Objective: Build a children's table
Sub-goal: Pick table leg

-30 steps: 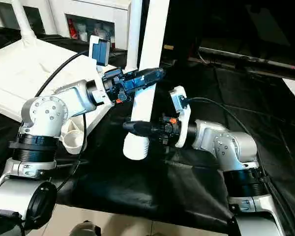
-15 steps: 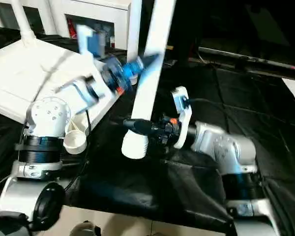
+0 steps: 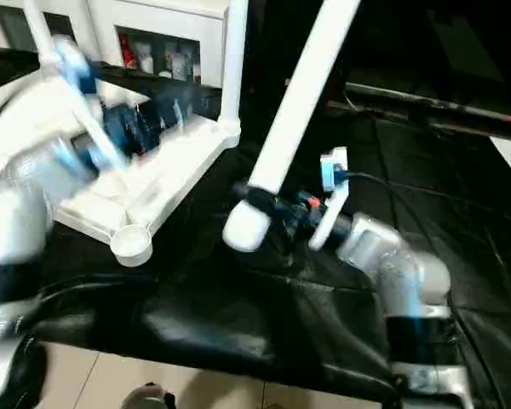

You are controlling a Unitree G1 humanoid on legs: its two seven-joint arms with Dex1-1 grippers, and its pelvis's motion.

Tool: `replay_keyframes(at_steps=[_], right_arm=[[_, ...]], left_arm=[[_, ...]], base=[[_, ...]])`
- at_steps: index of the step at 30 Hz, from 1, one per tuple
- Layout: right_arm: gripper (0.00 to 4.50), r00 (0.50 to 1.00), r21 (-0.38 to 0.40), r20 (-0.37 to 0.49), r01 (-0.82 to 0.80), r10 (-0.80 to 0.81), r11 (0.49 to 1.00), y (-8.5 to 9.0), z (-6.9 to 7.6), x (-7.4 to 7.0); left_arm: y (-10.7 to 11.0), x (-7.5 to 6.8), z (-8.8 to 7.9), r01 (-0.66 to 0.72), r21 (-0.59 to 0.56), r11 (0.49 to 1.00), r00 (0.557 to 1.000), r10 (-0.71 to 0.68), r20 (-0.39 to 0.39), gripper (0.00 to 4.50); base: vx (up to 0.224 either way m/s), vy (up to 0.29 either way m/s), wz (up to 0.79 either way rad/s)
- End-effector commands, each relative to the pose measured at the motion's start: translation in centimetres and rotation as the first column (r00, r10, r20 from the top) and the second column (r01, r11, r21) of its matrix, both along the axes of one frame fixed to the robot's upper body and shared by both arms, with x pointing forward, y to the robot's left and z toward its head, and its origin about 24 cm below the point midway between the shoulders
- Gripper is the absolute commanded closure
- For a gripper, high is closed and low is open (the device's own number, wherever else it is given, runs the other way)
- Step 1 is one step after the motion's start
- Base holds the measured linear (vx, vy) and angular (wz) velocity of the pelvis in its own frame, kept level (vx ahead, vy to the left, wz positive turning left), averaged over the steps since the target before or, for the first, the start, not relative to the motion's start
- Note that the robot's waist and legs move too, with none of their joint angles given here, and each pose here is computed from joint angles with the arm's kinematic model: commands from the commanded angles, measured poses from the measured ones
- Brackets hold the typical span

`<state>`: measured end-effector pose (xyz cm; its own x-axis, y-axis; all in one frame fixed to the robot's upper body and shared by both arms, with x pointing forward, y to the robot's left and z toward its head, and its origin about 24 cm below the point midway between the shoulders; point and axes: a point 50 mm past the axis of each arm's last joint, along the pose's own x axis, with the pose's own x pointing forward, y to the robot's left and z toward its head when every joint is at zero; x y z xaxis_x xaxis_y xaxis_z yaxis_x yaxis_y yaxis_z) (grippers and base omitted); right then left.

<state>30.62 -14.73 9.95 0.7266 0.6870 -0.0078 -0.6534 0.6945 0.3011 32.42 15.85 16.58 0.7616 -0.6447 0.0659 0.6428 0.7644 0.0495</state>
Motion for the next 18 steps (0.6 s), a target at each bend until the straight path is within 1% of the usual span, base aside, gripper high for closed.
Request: replay_keyframes(at_steps=[1, 2, 3, 4, 5, 6, 8, 9, 10, 11, 13, 14, 16, 18], right_arm=[[2.59, 0.989, -0.082, 0.066, 0.14, -0.135, 0.987, -0.7, 0.1, 0.6], [2.59, 0.963, -0.143, 0.089, 0.265, -0.255, 0.954, -1.3, -0.6, 0.6], [2.59, 0.932, -0.142, 0.11, 0.359, -0.345, 0.923, -1.8, -1.2, 0.1], [2.59, 0.895, -0.15, 0.134, 0.442, -0.425, 0.884, -2.3, -1.9, -1.0], [2.59, 0.89, -0.148, 0.139, 0.452, -0.433, 0.88, -2.3, -2.0, -1.2], [2.59, 0.882, -0.13, 0.151, 0.465, -0.446, 0.876, -2.0, -2.2, -2.0], [2.59, 0.879, -0.11, 0.147, 0.47, -0.454, 0.876, -1.9, -2.2, -2.3], [2.59, 0.874, -0.081, 0.125, 0.48, -0.469, 0.874, -1.6, -2.6, -2.6], [2.59, 0.871, -0.082, 0.119, 0.486, -0.476, 0.87, -1.3, -3.0, -2.8], [2.59, 0.871, -0.083, 0.119, 0.487, -0.476, 0.87, -1.3, -3.0, -2.8], [2.59, 0.859, -0.078, 0.096, 0.51, -0.502, 0.857, -1.1, -3.9, -2.8], [2.59, 0.859, -0.078, 0.096, 0.51, -0.502, 0.857, -1.1, -3.9, -2.8], [2.59, 0.835, -0.053, 0.08, 0.548, -0.544, 0.835, -1.2, -4.2, -2.8], [2.59, 0.83, -0.051, 0.078, 0.556, -0.552, 0.829, -1.3, -4.2, -2.9]], left_arm=[[0.0, 0.0, -0.2, -0.064, 0.048, 0.997, 0.997, 0.062, 0.041, 1.46], [0.5, -0.4, -1.5, -0.137, 0.063, 0.989, 0.99, 0.133, 0.052, 1.46], [1.5, -0.9, -3.3, -0.265, 0.064, 0.962, 0.963, 0.261, 0.063, 1.46], [2.7, -1.7, -5.2, -0.4, 0.053, 0.915, 0.916, 0.397, 0.059, 1.46], [2.9, -1.9, -5.5, -0.424, 0.053, 0.904, 0.905, 0.421, 0.06, 1.46], [3.5, -2.4, -6.2, -0.487, 0.057, 0.871, 0.873, 0.483, 0.073, 1.46], [3.5, -2.6, -6.3, -0.493, 0.062, 0.868, 0.869, 0.489, 0.071, 1.46], [3.4, -2.9, -6.3, -0.493, 0.053, 0.868, 0.869, 0.49, 0.067, 1.46], [3.2, -2.9, -6.4, -0.493, 0.052, 0.868, 0.869, 0.49, 0.069, 1.46], [3.2, -2.9, -6.4, -0.493, 0.051, 0.868, 0.869, 0.49, 0.069, 1.46], [2.9, -2.8, -6.6, -0.491, 0.061, 0.869, 0.87, 0.487, 0.078, 1.46], [2.9, -2.8, -6.6, -0.491, 0.061, 0.869, 0.87, 0.487, 0.078, 1.46], [2.8, -2.9, -6.8, -0.508, 0.053, 0.86, 0.859, 0.502, 0.097, 1.46], [2.9, -2.8, -6.8, -0.514, 0.052, 0.856, 0.856, 0.507, 0.102, 1.46]], base=[[0.0, 0.0, 0.0], [0.0, 0.0, 0.0], [0.0, 0.0, 0.0], [0.0, 0.0, 0.0], [0.0, 0.0, 0.0], [0.0, 0.0, 0.0], [0.0, 0.0, 0.0], [0.0, 0.0, 0.0], [0.0, 0.0, 0.0], [0.0, 0.0, 0.0], [0.0, 0.0, 0.0], [-0.023, 0.053, -0.03], [-0.016, 0.104, -0.11], [-0.008, 0.174, -0.08]])
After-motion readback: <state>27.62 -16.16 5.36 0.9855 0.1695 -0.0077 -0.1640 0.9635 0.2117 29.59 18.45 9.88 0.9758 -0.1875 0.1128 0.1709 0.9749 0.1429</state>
